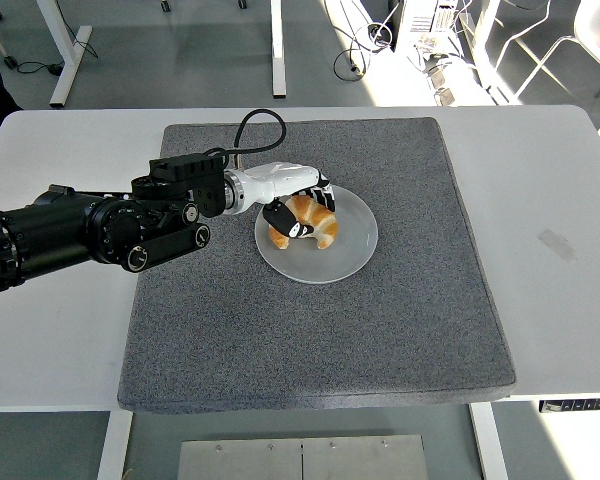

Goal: Place the bread on the plate

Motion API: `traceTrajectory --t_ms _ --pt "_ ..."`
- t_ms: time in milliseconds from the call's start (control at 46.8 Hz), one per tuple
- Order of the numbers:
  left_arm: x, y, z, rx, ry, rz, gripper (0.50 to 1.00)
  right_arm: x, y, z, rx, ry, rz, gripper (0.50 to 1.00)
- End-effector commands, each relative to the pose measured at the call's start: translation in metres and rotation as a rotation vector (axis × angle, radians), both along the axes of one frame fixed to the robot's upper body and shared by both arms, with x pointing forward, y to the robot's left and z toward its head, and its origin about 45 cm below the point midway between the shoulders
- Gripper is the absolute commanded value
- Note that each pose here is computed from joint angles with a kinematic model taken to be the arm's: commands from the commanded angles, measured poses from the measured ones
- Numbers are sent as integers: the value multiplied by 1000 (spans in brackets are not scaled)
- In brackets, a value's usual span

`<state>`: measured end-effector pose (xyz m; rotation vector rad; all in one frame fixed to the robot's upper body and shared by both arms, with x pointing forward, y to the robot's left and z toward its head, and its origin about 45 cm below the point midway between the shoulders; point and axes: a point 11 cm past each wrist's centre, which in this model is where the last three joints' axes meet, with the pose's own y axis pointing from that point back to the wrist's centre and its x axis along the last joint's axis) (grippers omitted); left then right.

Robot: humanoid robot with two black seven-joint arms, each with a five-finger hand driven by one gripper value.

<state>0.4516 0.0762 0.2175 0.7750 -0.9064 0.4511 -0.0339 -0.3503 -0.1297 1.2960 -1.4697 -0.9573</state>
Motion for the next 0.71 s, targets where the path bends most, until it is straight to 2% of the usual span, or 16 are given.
traceTrajectory --t_ms 0,85,192,321,513,684 --pt "0 -2 0 -8 5 3 861 -1 0 0 0 1 0 1000" --pt "0 -3 2 -19 8 7 914 0 0 0 0 0 0 1000" --pt "1 -4 4 -34 11 15 948 0 0 0 0 0 0 1000" --pt "3 -4 8 -61 19 35 958 0 0 0 0 0 0 1000" --pt "18 -3 38 -277 77 155 963 0 0 0 0 0 0 1000" --pt "36 26 62 -465 115 300 963 0 0 0 0 0 0 1000"
